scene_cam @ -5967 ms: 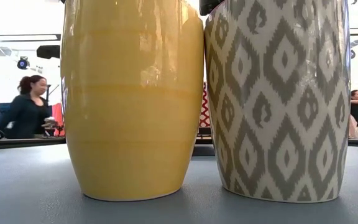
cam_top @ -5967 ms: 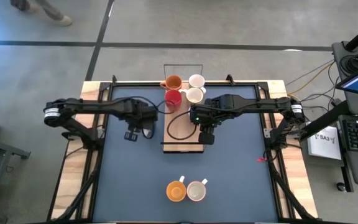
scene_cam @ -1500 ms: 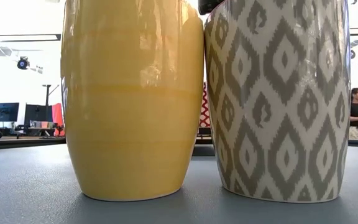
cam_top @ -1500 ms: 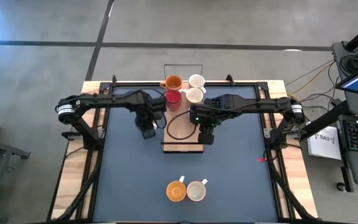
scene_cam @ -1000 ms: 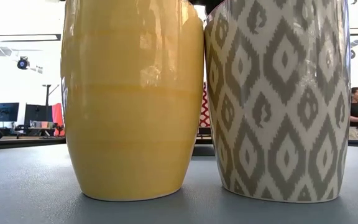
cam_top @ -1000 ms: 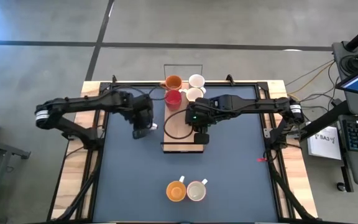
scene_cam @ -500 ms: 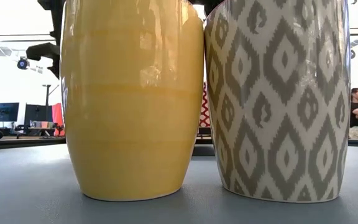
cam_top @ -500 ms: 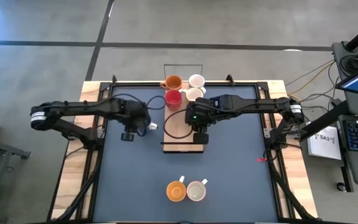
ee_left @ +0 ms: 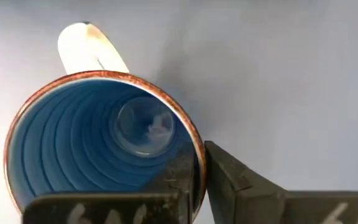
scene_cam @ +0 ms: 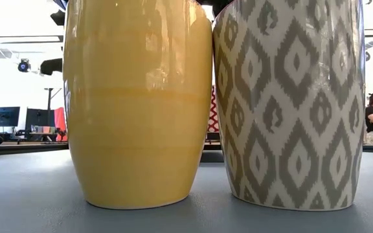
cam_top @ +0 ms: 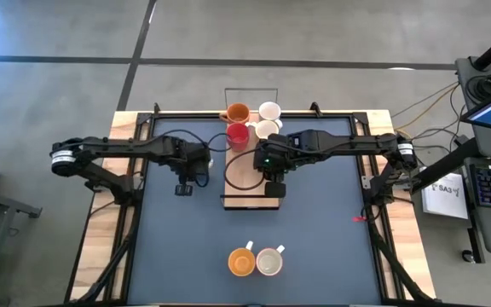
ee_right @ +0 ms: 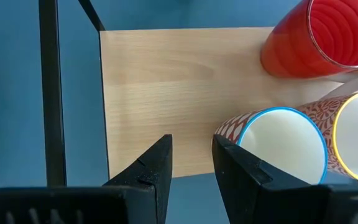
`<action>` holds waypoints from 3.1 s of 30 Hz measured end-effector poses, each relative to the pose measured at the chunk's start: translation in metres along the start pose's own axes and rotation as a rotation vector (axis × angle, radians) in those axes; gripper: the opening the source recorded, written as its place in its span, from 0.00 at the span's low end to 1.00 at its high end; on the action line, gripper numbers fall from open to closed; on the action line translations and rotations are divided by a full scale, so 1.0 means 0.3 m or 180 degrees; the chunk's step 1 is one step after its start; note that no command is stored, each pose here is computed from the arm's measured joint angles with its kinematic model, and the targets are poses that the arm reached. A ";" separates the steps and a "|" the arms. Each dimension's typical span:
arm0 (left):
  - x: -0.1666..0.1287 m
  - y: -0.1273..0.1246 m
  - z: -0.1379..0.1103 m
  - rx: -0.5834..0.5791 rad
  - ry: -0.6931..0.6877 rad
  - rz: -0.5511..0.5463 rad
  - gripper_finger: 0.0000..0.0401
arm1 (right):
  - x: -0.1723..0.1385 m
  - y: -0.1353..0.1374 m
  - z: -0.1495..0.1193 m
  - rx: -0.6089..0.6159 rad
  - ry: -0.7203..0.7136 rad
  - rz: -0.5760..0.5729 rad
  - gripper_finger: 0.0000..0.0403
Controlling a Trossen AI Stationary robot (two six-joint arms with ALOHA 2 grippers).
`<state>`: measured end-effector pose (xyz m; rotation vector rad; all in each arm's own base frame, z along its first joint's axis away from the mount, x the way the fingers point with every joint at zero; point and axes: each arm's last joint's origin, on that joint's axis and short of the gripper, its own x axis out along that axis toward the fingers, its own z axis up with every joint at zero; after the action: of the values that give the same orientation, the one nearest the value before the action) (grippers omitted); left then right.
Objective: Place coffee mugs
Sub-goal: Put the blue mug on the shelf
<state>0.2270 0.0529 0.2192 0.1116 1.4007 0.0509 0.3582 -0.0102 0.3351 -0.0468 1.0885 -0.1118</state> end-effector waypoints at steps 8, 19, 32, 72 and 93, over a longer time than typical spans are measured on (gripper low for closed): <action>-0.094 0.023 0.065 -0.0130 -0.0402 0.0089 0.01 | 0.000 0.000 0.019 -0.0302 -0.0186 -0.0007 0.26; -0.302 0.058 0.159 0.0444 -0.1092 0.0336 0.00 | -0.062 -0.006 0.076 -0.1145 -0.0614 -0.0121 0.26; -0.461 0.050 0.198 0.1011 -0.1648 0.0118 0.00 | -0.237 -0.024 0.152 -0.1841 -0.1220 -0.0399 0.26; -0.528 -0.107 0.535 0.2656 -0.2310 -0.1322 0.00 | -0.407 0.133 0.098 -0.0924 -0.1036 0.1020 0.41; -0.526 -0.116 0.595 0.2980 -0.2360 -0.1248 0.00 | -0.355 0.150 0.100 -0.1045 -0.0806 0.1431 0.30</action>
<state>0.3751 -0.0065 0.3997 0.5650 0.5875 -0.8955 0.3390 0.0462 0.4387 -0.1067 0.8327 0.4670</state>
